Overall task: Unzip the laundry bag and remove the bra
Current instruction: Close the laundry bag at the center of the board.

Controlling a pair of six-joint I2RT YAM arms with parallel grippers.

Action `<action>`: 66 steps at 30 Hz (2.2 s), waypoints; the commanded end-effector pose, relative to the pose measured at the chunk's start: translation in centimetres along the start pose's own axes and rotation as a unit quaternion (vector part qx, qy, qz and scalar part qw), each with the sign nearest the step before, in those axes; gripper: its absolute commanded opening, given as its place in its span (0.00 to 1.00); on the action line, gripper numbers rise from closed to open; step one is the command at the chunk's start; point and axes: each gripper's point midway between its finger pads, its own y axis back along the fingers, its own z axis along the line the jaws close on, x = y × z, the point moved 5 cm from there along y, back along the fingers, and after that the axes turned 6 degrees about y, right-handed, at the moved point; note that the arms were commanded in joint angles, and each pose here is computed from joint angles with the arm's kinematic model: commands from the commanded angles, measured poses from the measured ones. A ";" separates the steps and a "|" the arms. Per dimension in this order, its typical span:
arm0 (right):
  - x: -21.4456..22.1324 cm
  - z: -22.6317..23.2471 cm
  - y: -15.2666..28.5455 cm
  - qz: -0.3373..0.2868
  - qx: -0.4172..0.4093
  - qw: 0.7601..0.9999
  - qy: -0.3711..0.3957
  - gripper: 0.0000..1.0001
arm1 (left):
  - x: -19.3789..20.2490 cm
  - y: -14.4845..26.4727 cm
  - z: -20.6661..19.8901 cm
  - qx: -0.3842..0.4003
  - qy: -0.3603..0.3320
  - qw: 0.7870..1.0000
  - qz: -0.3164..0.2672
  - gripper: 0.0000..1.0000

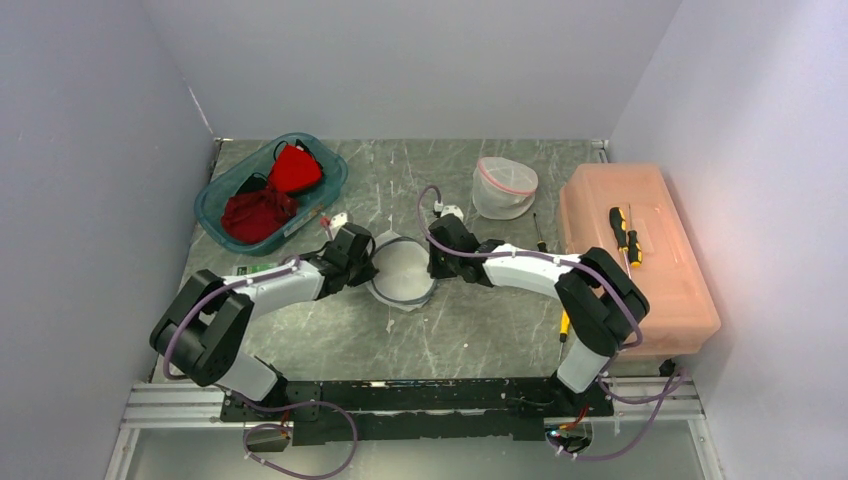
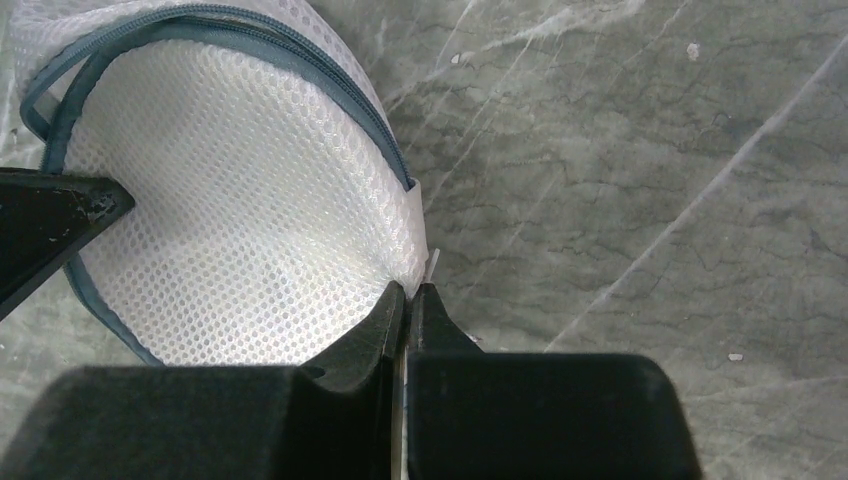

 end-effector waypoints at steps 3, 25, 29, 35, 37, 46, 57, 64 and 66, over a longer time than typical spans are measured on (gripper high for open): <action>-0.5 -2.1 2.9 0.004 0.045 0.999 0.025 0.00 | -1.6 1.4 1.0 -0.013 0.006 1.000 -0.028 0.03; 0.7 -2.0 9.9 -0.010 0.040 0.999 0.026 0.00 | 4.5 5.3 -2.8 0.080 0.014 0.997 0.018 0.03; 0.8 -1.8 7.1 -0.005 0.041 0.999 0.014 0.00 | 3.4 4.4 -1.3 0.044 0.001 0.999 -0.027 0.02; 2.0 -1.9 4.1 0.019 0.044 0.999 0.015 0.00 | 2.8 1.2 1.4 0.006 0.032 0.999 -0.018 0.03; 2.0 -1.8 3.8 0.017 0.042 0.999 0.016 0.03 | 2.8 0.6 1.8 -0.003 0.030 0.999 -0.016 0.03; -1.6 -1.1 8.9 -0.059 0.021 0.998 0.012 0.51 | 2.2 0.0 1.0 0.007 0.022 1.000 -0.017 0.03; -0.8 5.4 5.0 -0.049 -0.212 0.976 0.028 0.26 | 1.8 0.6 1.1 0.000 0.017 1.000 -0.013 0.05; 0.8 4.9 0.3 -0.009 -0.174 0.985 0.013 0.24 | 1.5 2.0 0.8 0.010 0.013 1.000 -0.010 0.18; 1.2 4.7 -0.6 0.001 -0.163 0.987 0.014 0.24 | 1.3 2.7 0.7 0.016 0.013 1.000 -0.006 0.23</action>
